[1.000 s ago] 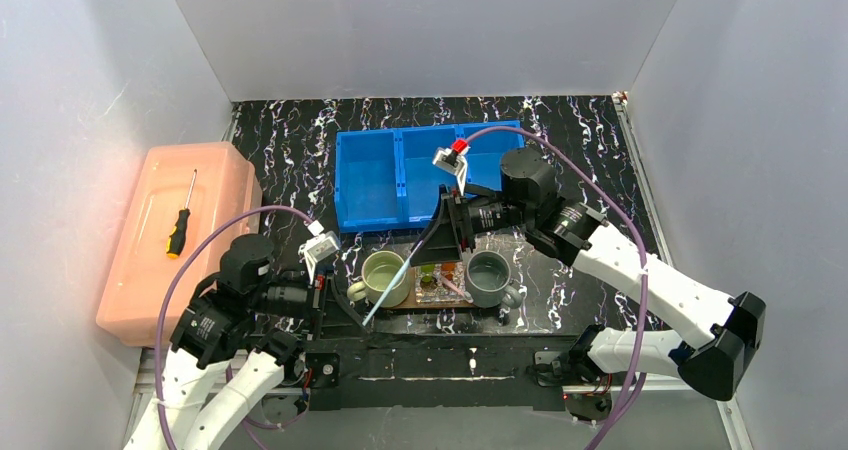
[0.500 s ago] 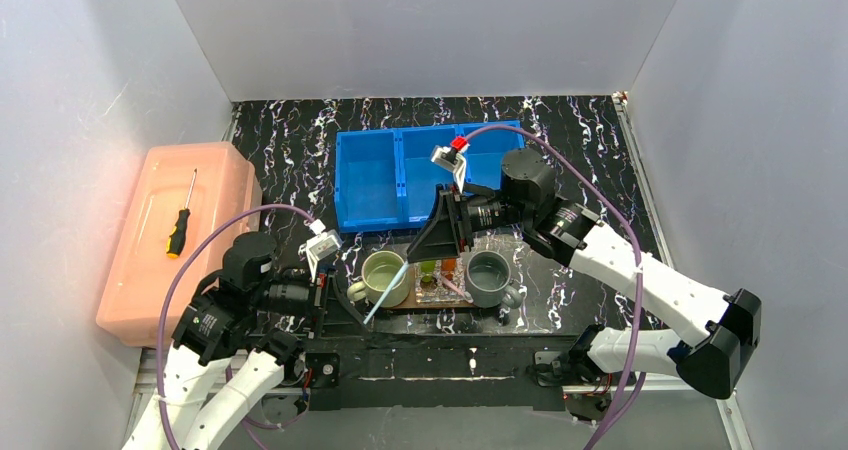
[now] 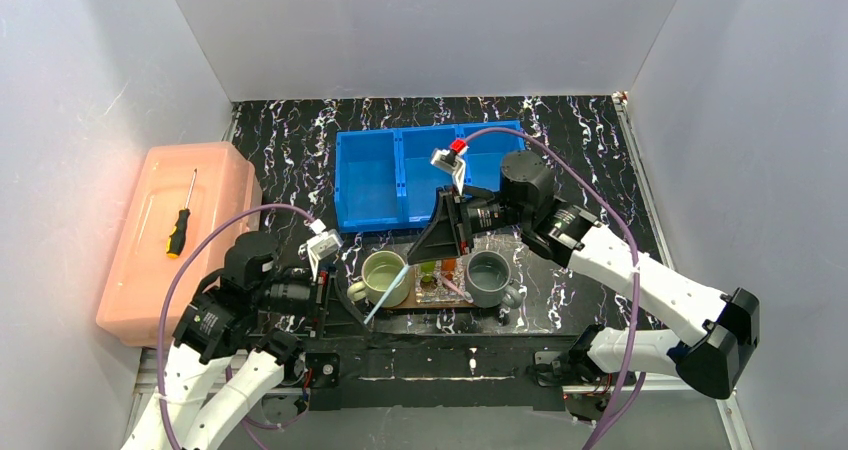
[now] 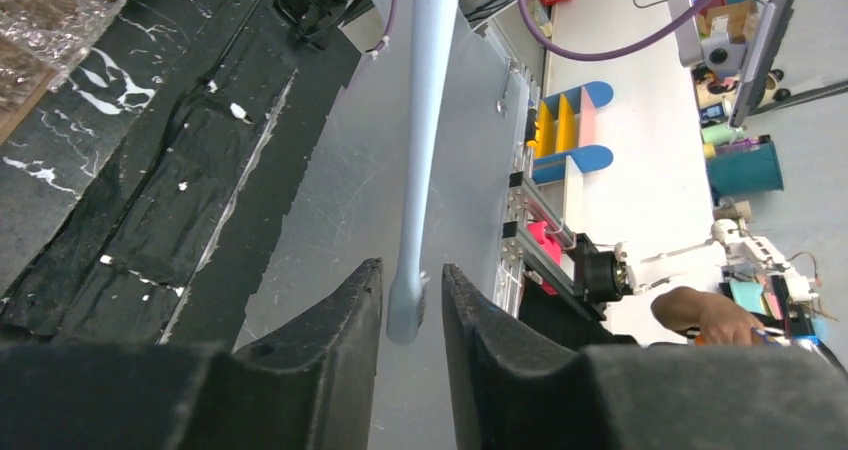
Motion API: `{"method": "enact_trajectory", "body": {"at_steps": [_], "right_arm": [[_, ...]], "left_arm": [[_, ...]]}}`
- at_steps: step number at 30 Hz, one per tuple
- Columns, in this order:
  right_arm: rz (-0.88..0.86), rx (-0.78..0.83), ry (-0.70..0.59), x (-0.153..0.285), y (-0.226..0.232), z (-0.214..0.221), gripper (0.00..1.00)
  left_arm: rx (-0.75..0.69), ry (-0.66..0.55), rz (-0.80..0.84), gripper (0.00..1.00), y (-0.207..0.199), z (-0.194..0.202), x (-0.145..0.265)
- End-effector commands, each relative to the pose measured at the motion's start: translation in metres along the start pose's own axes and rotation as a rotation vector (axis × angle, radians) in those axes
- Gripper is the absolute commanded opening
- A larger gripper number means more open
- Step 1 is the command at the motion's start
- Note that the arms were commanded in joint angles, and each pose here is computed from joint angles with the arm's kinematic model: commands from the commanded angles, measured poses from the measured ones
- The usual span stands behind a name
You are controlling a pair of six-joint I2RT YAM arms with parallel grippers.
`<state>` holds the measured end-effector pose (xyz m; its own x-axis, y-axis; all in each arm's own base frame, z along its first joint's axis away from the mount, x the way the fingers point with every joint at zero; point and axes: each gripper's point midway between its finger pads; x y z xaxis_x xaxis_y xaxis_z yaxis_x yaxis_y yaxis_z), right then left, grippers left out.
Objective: Prepare toiletry sets of a toothbrush and toothpaste on the tray
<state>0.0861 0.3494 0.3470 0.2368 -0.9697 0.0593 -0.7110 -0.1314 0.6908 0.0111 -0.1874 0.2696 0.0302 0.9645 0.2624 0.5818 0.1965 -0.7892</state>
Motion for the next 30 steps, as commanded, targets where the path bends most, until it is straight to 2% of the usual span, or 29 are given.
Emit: {"method": "enact_trajectory", "body": {"at_steps": [1,4,9,15,24,30], "right_arm": [[-0.017,0.049,-0.024,0.002,0.005,-0.003,0.01],[0.003,0.065,-0.045,0.004,0.004,-0.003,0.01],[0.041,0.099,-0.108,0.012,0.006,-0.007,0.01],[0.039,0.128,-0.25,0.025,0.02,-0.018,0.01],[0.102,0.106,-0.408,0.041,0.014,-0.025,0.01],[0.072,0.064,-0.541,0.052,0.014,-0.028,0.01]], "left_arm": [[0.01,-0.015,-0.035,0.35,0.001,-0.006,0.001],[0.023,-0.041,-0.052,0.45,0.004,-0.012,0.0],[0.043,-0.113,-0.047,0.57,0.003,-0.022,-0.002],[0.095,-0.202,-0.042,0.68,0.006,-0.034,-0.005],[0.119,-0.369,-0.035,0.74,0.0,-0.06,0.001],[0.137,-0.449,-0.018,0.75,-0.006,-0.07,0.006]]}}
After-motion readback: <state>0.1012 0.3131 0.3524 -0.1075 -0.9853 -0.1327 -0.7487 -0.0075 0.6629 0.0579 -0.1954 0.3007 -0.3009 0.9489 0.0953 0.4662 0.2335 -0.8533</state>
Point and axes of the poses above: each gripper's point midway between its finger pads, its own x axis back along the fingers, its own y axis along the line the jaws close on, z = x × y, and after that the axes turned 2 degrees about x, right-handed
